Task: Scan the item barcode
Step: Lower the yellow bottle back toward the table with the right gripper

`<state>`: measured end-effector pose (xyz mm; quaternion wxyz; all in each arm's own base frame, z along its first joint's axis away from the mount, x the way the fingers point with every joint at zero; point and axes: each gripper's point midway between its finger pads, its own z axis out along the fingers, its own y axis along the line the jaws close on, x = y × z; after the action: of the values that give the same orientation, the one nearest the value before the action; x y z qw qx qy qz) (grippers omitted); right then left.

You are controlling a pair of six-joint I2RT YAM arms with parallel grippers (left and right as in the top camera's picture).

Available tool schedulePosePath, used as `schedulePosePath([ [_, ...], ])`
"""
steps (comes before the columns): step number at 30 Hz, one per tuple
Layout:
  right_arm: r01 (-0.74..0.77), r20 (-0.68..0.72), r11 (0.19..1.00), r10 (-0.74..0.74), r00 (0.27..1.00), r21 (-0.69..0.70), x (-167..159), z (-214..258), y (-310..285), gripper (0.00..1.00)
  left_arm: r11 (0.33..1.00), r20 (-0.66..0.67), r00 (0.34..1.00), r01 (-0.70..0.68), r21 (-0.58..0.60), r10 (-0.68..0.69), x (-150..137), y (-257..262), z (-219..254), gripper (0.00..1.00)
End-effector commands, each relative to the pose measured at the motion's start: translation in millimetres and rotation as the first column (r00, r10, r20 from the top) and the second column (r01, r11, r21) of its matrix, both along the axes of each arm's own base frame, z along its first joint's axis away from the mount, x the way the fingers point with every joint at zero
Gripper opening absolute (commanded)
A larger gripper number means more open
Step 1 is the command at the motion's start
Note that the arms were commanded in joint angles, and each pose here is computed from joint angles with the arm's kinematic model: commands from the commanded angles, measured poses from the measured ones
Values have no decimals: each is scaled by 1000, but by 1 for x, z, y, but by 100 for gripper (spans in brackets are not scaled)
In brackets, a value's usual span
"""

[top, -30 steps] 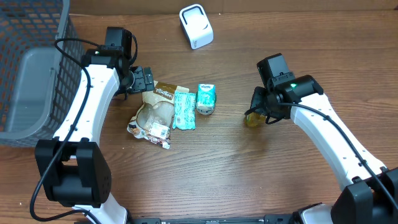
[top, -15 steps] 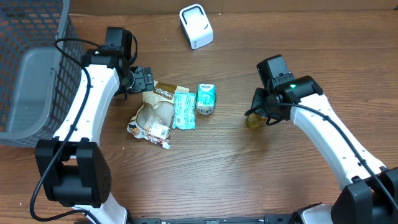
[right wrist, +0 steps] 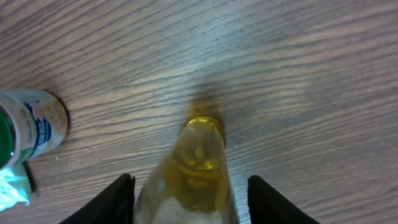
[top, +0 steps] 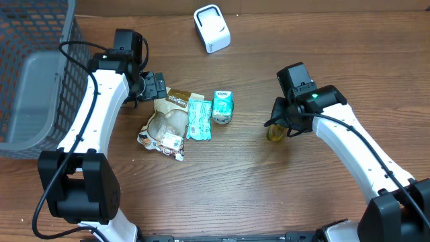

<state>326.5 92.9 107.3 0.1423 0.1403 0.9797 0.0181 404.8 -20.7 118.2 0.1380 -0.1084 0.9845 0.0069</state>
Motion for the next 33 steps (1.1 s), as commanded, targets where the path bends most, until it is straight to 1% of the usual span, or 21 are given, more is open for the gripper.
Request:
schedulePosePath([
  [1,12,9,1000,-12,1000,-10,2,-1,-2,56,1000,20,1000,-4,3,4,3,1,7,100],
  [2,12,9,1000,-12,1000,-10,2,0,-2,58,1000,20,1000,-4,3,4,3,1,7,100],
  [3,12,10,1000,-12,1000,-10,2,0,-2,62,1000,20,1000,-4,3,4,3,1,7,100],
  [5,12,24,1000,-11,1000,-5,5,1,-1,63,1000,20,1000,-4,3,4,3,1,7,100],
  [10,22,119,999,-25,993,23,32,35,-1,64,1000,20,1000,-4,3,4,3,1,7,100],
  [14,13,204,1000,-18,979,26,54,63,-11,74,1000,20,1000,-4,3,4,3,1,7,99],
  [17,-12,235,1000,10,972,7,63,68,-19,75,1000,20,1000,-4,3,4,3,1,7,100],
  [20,-37,213,999,41,976,-19,61,64,-26,75,1000,20,1000,-4,3,4,3,1,7,100],
  [21,-35,202,999,39,979,-24,60,61,-29,72,1000,20,1000,-4,3,4,3,1,7,100],
  [23,-14,193,1000,19,981,-25,60,60,-38,67,1000,20,1000,-4,3,4,3,1,7,100],
  [26,42,176,999,-37,984,-24,59,58,-57,66,1000,20,1000,-4,3,4,3,1,7,100],
  [28,105,137,994,-102,985,-18,51,54,-73,65,1000,20,1000,-4,3,4,3,1,7,100],
  [33,155,-15,988,-155,988,1,17,41,-91,65,1000,20,1000,-4,3,4,3,1,7,100],
])
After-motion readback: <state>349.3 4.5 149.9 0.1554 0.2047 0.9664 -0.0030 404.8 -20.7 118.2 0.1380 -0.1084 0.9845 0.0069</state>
